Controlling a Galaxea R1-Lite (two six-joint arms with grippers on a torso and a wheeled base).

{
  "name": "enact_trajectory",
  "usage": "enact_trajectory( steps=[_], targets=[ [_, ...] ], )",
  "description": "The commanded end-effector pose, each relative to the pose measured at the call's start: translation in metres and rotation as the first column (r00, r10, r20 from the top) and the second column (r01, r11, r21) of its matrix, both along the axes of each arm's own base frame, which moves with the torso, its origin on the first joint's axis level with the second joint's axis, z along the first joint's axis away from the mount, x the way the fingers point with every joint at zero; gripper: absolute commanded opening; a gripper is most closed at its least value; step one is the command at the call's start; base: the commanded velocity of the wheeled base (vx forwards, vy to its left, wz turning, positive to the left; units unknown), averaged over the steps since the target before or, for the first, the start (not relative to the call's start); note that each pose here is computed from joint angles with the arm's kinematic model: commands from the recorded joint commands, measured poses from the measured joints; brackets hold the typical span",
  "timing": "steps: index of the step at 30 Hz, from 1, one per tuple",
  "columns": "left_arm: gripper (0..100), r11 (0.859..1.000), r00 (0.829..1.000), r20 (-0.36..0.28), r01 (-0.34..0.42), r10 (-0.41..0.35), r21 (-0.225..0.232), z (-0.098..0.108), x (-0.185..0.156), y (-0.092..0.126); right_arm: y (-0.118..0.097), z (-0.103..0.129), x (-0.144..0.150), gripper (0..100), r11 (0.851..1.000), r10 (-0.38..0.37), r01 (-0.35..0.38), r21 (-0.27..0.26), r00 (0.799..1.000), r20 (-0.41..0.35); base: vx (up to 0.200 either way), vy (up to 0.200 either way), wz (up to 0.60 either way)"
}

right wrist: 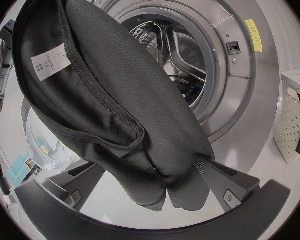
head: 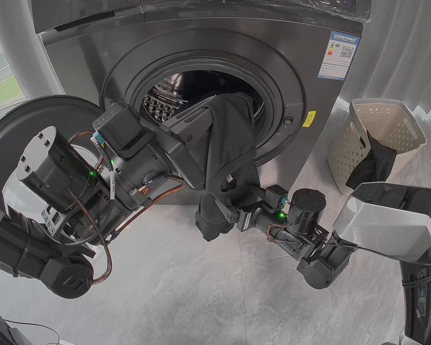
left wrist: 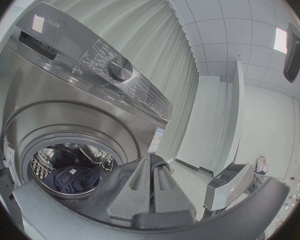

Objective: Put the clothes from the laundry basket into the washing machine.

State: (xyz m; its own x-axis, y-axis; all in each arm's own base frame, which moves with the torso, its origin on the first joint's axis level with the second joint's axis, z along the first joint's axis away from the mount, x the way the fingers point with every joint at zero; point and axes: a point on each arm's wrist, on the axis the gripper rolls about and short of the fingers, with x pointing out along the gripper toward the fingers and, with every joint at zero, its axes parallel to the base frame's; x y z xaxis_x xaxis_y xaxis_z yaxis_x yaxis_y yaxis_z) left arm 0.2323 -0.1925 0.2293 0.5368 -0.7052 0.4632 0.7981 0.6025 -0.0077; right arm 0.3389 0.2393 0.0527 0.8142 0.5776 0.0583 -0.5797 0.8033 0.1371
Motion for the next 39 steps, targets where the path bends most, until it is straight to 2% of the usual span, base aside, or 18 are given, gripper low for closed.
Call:
enact_trajectory(
  steps=[1,4,5,12,19,20,22,24,26,28,29,30,32,35,39],
  targets=[
    [0,1.0,1.0,0.003,0.001,-0.001,-0.003,0.001,0.0,0.0,0.006,-0.007,0.008,100,1.0,0.001,-0.001,0.005,1.0,0.007,0.0,0.0,0.0],
    [0,1.0,1.0,0.006,0.002,-0.002,-0.004,0.002,-0.001,0.0,0.01,-0.006,0.009,100,1.0,0.007,-0.007,0.012,1.0,0.017,0.0,0.0,0.0],
    [0,1.0,1.0,0.006,0.002,-0.002,-0.004,0.002,-0.001,0.0,0.01,-0.007,0.009,0,1.0,0.009,-0.009,0.012,1.0,0.017,0.0,0.0,0.0],
    [0,1.0,1.0,0.006,-0.01,0.01,-0.007,0.003,0.001,0.004,0.012,-0.007,0.011,0,1.0,0.009,-0.009,0.021,1.0,0.03,0.0,0.0,0.0],
    [0,0.998,0.998,-0.002,-0.061,0.061,-0.013,0.003,0.006,0.013,0.002,0.002,0.014,0,0.999,-0.015,0.013,0.032,0.999,0.045,0.0,0.0,0.0],
    [0,0.989,0.988,-0.041,-0.149,0.149,-0.001,-0.004,0.015,0.027,-0.005,0.016,0.011,0,0.999,-0.027,0.023,0.05,0.997,0.07,0.0,0.0,0.0],
    [0,0.984,0.983,-0.053,-0.175,0.175,0.006,-0.008,0.017,0.031,-0.008,0.022,0.01,0,0.998,-0.03,0.026,0.056,0.996,0.079,0.0,0.0,0.0],
    [0,0.978,0.972,-0.114,-0.202,0.207,0.061,-0.027,0.018,0.04,-0.015,0.04,0.006,0,0.997,-0.041,0.033,0.077,0.993,0.109,0.0,0.0,0.0],
    [0,0.975,0.965,-0.15,-0.2,0.213,0.096,-0.039,0.016,0.041,-0.017,0.048,0.004,0,0.996,-0.044,0.033,0.087,0.991,0.124,0.0,0.0,0.0],
    [0,0.97,0.953,-0.21,-0.19,0.219,0.152,-0.062,0.017,0.041,-0.019,0.06,0.001,0,0.994,-0.046,0.031,0.104,0.988,0.145,0.0,0.0,0.0],
    [0,0.969,0.951,-0.218,-0.188,0.221,0.159,-0.066,0.017,0.041,-0.019,0.062,0.001,0,0.994,-0.046,0.03,0.107,0.988,0.149,0.0,0.0,0.0],
    [0,0.966,0.943,-0.248,-0.18,0.224,0.187,-0.078,0.018,0.04,-0.019,0.068,-0.001,0,0.993,-0.046,0.027,0.117,0.986,0.162,0.0,0.0,0.0],
    [0,0.963,0.937,-0.264,-0.177,0.227,0.202,-0.084,0.018,0.04,-0.019,0.073,-0.003,0,0.992,-0.045,0.024,0.124,0.984,0.169,0.0,0.0,0.0],
    [0,0.954,0.918,-0.32,-0.156,0.236,0.257,-0.105,0.017,0.04,-0.02,0.088,-0.008,0,0.989,-0.05,0.021,0.148,0.979,0.197,0.0,0.0,0.0],
    [0,0.945,0.899,-0.362,-0.141,0.247,0.297,-0.121,0.017,0.04,-0.022,0.101,-0.013,0,0.986,-0.051,0.013,0.168,0.974,0.222,0.0,0.0,0.0]
  ],
)
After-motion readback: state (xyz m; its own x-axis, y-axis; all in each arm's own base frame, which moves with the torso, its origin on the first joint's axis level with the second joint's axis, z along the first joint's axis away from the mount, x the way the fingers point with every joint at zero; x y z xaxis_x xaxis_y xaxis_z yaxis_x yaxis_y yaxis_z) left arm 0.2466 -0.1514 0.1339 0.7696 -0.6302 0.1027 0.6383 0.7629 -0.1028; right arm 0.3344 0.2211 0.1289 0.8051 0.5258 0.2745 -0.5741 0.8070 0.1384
